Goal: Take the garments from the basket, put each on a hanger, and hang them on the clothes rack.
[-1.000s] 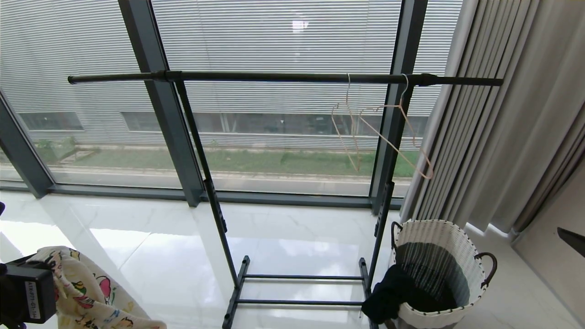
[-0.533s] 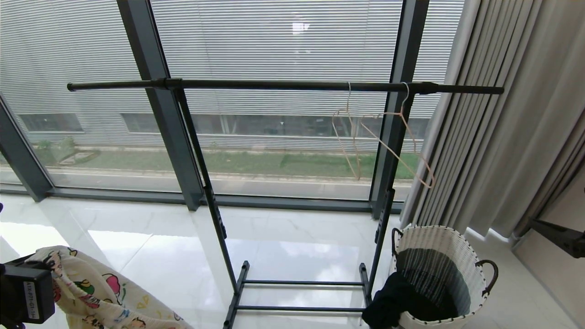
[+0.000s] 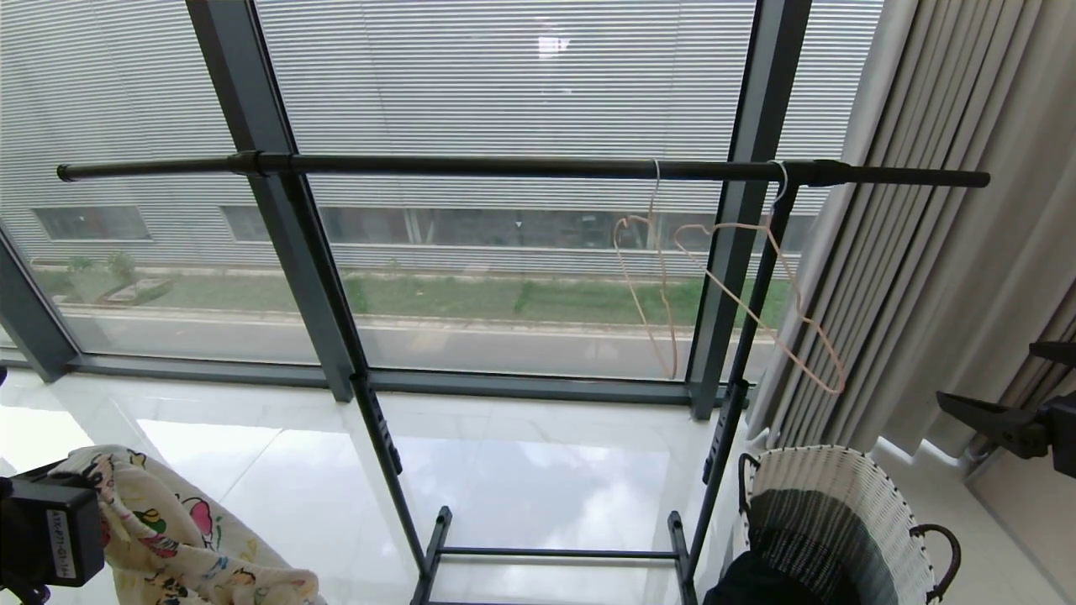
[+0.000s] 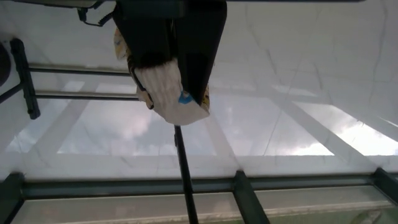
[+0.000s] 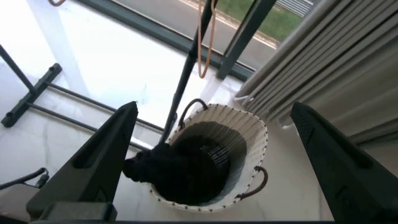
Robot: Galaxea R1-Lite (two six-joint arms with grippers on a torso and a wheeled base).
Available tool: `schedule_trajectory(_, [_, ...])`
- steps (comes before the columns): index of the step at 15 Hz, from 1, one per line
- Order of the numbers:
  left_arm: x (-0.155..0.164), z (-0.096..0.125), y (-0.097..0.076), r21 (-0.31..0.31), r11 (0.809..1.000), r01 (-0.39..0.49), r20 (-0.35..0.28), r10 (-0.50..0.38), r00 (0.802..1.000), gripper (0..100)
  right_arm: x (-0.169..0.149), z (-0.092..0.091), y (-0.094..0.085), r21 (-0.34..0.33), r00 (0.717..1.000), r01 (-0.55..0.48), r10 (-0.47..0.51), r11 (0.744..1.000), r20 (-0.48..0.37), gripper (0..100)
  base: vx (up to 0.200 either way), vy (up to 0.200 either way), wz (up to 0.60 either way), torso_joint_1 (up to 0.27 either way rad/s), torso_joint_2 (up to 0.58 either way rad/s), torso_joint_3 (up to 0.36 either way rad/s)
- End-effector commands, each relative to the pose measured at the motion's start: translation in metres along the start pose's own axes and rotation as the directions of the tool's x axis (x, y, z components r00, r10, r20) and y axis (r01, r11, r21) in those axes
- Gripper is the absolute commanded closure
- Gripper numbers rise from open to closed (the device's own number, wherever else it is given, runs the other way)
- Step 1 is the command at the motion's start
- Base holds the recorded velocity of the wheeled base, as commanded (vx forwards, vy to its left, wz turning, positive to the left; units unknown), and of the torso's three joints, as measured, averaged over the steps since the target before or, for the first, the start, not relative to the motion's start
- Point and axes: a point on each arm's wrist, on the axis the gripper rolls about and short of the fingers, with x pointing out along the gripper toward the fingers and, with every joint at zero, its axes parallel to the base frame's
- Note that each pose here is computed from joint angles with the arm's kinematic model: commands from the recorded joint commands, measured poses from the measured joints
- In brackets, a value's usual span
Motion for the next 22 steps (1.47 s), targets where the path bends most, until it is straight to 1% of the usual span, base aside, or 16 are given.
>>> schedule_trajectory(1, [0.001,0.000,0.000,0.001,1.000,0.000,-0.003,0.000,1.000,100,0.012,0.004,-0.002,0.004,1.000,-0.017,0.017,1.000,-0.018,0,0.200,0.000,0.00,0.007,0.00,-0.002])
schedule_trajectory(5, [0.000,0.001,0.000,0.000,1.000,-0.001,0.000,0.001,1.000,100,0.030,0.013,-0.006,0.010,0.998,-0.057,0.058,0.998,-0.025,0,0.200,0.000,0.00,0.004,0.00,-0.001])
schedule_trajectory(8, [0.000,0.001,0.000,0.000,1.000,-0.001,0.000,0.001,1.000,100,0.048,0.012,-0.009,0.020,0.995,-0.067,0.068,0.998,-0.068,0,0.200,0.000,0.00,-0.001,0.00,-0.001])
schedule_trajectory(10, [0.000,0.002,0.000,-0.003,1.000,-0.003,0.015,0.003,1.000,100,0.061,0.008,-0.010,0.035,0.990,-0.099,0.102,0.994,-0.097,0,0.000,0.000,0.00,0.000,0.00,0.000])
schedule_trajectory(12, [0.000,0.003,0.000,0.001,1.000,-0.005,0.032,0.005,0.999,100,0.081,0.001,-0.018,0.053,0.988,-0.113,0.118,0.992,-0.100,0,0.000,0.000,0.00,0.000,0.00,0.000])
schedule_trajectory(14, [0.001,0.000,0.000,0.025,1.000,-0.004,0.019,0.003,1.000,100,0.106,-0.002,-0.025,0.052,0.990,-0.124,0.127,0.991,-0.068,0,0.000,0.000,0.00,0.000,0.00,0.000])
schedule_trajectory(15, [0.001,-0.001,0.000,0.031,1.000,-0.004,0.017,0.003,1.000,100,0.116,-0.004,-0.027,0.053,0.990,-0.122,0.126,0.991,-0.068,0,0.000,0.000,0.00,0.000,0.00,0.000])
schedule_trajectory(18, [0.002,-0.001,-0.001,0.033,0.999,-0.003,0.016,0.003,1.000,100,0.136,-0.008,-0.028,0.070,0.976,-0.197,0.202,0.978,-0.077,0,0.000,0.000,0.00,0.000,0.00,0.000])
schedule_trajectory(20, [0.002,-0.001,-0.001,0.033,0.999,-0.003,0.016,0.003,1.000,100,0.149,-0.008,-0.030,0.075,0.975,-0.200,0.206,0.977,-0.085,0,0.000,0.000,0.00,0.000,0.00,0.000])
schedule_trajectory(22, [0.002,-0.002,-0.001,0.035,0.999,0.000,0.012,-0.001,1.000,100,0.156,-0.007,-0.032,0.076,0.974,-0.203,0.210,0.976,-0.085,0,0.000,0.000,0.00,0.000,0.00,0.000])
